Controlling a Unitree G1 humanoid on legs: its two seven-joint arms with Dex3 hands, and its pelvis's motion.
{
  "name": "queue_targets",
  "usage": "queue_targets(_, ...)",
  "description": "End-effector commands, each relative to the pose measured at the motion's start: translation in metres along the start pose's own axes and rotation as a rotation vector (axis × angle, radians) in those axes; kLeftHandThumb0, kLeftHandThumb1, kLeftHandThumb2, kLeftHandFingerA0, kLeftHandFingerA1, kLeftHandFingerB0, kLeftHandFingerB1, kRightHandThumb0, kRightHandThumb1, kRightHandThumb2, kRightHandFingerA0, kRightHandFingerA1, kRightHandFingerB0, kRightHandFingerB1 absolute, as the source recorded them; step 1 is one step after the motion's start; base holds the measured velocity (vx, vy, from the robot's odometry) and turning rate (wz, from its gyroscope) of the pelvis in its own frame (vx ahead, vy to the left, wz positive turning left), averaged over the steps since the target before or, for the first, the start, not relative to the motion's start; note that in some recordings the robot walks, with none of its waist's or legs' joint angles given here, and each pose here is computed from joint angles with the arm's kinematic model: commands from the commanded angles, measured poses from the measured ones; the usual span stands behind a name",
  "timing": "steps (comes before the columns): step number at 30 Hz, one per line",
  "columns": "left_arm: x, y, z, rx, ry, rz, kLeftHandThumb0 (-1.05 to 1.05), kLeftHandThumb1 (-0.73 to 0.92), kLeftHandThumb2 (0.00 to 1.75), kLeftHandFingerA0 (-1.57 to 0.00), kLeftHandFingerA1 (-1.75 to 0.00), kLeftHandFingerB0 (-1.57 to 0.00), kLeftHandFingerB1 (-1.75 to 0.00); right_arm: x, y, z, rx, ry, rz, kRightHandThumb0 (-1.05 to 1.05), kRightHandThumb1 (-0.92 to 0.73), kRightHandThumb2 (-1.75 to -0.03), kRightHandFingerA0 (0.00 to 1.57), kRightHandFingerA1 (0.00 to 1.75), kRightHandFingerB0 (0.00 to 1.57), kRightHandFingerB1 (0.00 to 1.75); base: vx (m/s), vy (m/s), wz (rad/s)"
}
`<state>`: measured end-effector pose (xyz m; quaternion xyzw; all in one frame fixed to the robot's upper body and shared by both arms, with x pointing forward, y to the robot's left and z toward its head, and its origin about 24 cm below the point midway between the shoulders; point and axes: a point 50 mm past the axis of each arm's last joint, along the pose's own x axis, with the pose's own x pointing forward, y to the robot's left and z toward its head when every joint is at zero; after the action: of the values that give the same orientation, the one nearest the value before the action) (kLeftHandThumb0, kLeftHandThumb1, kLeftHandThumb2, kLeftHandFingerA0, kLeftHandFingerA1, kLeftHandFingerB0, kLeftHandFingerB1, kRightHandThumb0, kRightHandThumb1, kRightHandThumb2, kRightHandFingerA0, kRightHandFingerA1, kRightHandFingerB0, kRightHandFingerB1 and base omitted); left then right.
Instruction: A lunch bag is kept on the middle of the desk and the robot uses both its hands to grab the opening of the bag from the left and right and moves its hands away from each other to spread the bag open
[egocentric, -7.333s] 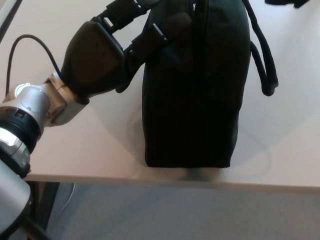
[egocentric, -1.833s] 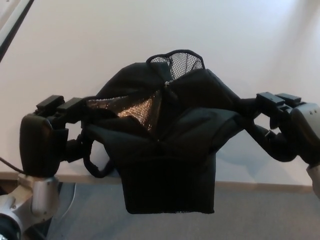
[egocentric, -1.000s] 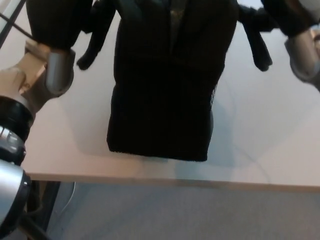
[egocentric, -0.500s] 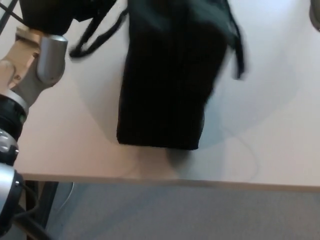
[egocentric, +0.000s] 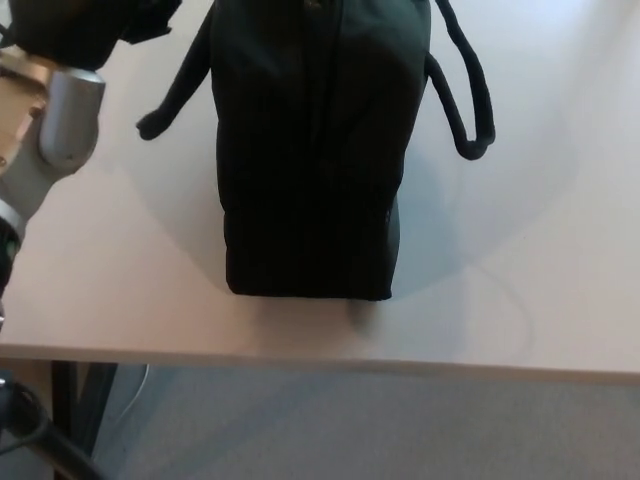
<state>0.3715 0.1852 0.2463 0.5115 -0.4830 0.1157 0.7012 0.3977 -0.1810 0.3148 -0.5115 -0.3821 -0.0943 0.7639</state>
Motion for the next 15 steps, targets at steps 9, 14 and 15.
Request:
queue_targets(9, -0.096, 0.06, -0.017, -0.036, 0.07, -0.048, -0.28, 0.6, 0.65, -0.29, -0.35, -0.24, -0.33, -0.104, -0.029, -0.041, 0.011, -0.1, 0.027, -0.63, -0.52, -0.8, 0.24, 0.43, 0.08, 0.37, 0.0, 0.0, 0.0)
queue_targets(14, -0.163, 0.085, 0.008, -0.191, 0.165, -0.043, -0.3, 0.65, 0.6, -0.3, -0.35, -0.25, -0.3, -0.181, -0.024, -0.043, 0.046, -0.13, 0.096, -0.34, -0.5, -1.02, 0.0, 0.47, 0.0, 0.49, 0.0, 0.0, 0.0)
queue_targets(15, -0.184, 0.09, 0.016, -0.226, 0.198, -0.055, -0.24, 0.63, 0.59, -0.29, -0.36, -0.25, -0.3, -0.211, -0.018, -0.038, 0.092, -0.121, 0.133, -0.34, -0.49, -1.02, 0.0, 0.48, 0.0, 0.5, 0.0, 0.0, 0.0)
